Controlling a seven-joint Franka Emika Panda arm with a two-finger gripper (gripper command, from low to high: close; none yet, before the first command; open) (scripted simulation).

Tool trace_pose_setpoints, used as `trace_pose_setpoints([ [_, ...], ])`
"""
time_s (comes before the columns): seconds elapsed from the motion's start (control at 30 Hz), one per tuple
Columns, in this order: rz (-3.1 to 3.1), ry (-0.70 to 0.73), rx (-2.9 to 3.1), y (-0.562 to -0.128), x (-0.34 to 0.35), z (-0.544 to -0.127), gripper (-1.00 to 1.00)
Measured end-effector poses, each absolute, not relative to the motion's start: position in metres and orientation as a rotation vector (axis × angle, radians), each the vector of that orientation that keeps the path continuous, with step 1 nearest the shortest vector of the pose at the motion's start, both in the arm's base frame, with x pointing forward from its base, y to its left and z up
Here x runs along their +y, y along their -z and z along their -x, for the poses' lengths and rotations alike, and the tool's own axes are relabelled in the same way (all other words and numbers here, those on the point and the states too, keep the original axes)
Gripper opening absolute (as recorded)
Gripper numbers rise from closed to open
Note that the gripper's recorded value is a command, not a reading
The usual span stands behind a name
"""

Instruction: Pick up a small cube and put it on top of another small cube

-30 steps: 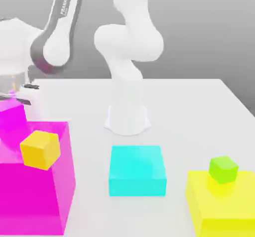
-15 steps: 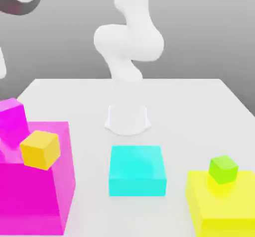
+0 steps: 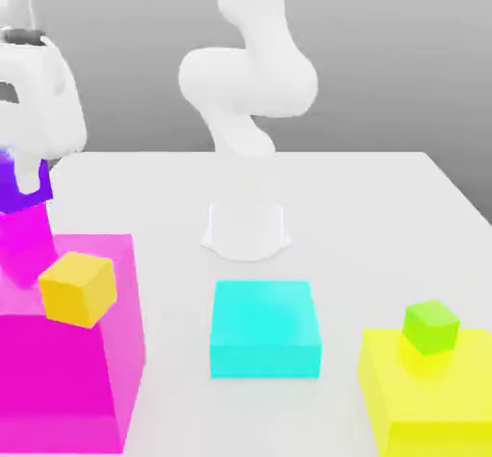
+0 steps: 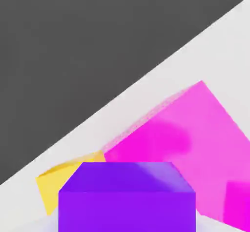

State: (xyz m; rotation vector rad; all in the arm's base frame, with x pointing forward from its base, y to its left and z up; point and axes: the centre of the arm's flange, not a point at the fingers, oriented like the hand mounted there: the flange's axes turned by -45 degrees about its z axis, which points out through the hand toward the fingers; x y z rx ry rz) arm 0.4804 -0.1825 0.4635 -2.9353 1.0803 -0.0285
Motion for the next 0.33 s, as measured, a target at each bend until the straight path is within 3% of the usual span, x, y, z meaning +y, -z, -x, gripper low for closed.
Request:
trace_pose_setpoints([
  [0.13, 2.917, 0.003, 1.149, -0.420, -0.167, -0.483, -1.00],
  [0.17, 2.917, 0.002, 1.152, -0.404, -0.167, -0.482, 1.00],
  [0.33, 2.917, 0.002, 1.152, -0.404, -0.167, -0.482, 1.00],
])
